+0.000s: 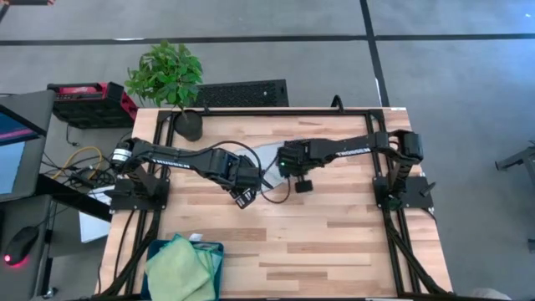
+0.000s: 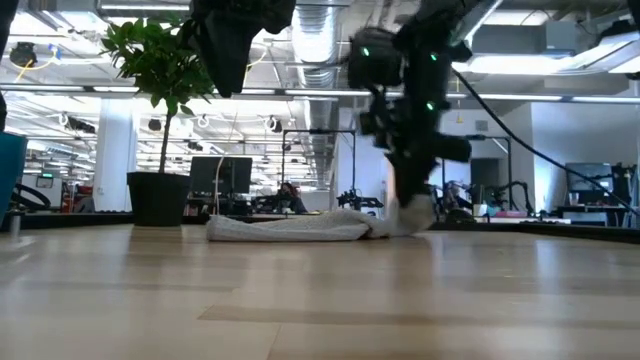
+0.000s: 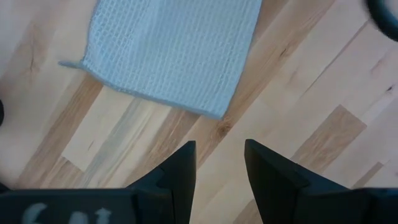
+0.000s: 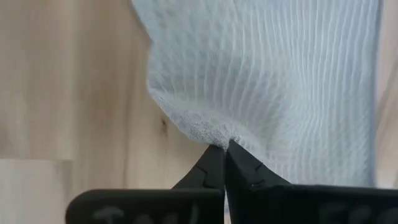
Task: Fold microfiber towels
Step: Fold the gray microfiber towel
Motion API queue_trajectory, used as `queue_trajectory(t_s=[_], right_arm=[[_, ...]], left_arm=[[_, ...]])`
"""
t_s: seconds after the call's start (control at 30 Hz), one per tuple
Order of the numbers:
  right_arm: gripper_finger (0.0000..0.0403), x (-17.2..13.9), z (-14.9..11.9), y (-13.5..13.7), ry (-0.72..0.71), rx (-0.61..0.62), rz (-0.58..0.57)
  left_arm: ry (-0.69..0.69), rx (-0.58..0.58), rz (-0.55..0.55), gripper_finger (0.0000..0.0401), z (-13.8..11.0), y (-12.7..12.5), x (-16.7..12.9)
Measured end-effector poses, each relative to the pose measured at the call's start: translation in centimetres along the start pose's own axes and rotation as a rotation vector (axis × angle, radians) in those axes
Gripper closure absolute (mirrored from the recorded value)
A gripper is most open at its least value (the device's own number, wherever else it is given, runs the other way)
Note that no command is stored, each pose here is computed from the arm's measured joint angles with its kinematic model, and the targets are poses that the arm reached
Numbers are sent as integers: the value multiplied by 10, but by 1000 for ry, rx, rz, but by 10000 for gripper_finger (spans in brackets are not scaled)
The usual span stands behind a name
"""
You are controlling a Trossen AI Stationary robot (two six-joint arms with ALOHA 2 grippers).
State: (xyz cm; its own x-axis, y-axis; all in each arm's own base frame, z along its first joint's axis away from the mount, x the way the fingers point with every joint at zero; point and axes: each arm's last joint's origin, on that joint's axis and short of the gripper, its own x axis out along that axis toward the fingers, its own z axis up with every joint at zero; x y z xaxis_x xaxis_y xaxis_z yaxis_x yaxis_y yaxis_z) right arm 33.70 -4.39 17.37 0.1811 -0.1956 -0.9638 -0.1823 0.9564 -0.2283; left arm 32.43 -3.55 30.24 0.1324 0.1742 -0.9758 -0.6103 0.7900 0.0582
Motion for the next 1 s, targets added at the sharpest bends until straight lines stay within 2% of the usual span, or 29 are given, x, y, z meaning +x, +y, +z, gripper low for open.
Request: queue_trajectory(t_s=[0.3, 0.5, 0.6, 0.7, 1.0], right_arm=[[398, -45, 51, -17, -250, -192, -126], [400, -48, 76, -16, -406, -290, -176], [400, -45, 80, -15, -429, -309, -194], [400, -53, 92, -20, -512, -315, -235], [401, -45, 117, -27, -592, -417, -256]], left_arm=[[6, -15, -5, 270, 0, 0, 0], [-1, -72, 1, 270, -1, 2, -3], [-16, -108, -7, 270, -6, 6, -12], [-58, -149, -23, 270, -11, 12, -25], [-180, -265, -114, 270, -31, 31, -67]])
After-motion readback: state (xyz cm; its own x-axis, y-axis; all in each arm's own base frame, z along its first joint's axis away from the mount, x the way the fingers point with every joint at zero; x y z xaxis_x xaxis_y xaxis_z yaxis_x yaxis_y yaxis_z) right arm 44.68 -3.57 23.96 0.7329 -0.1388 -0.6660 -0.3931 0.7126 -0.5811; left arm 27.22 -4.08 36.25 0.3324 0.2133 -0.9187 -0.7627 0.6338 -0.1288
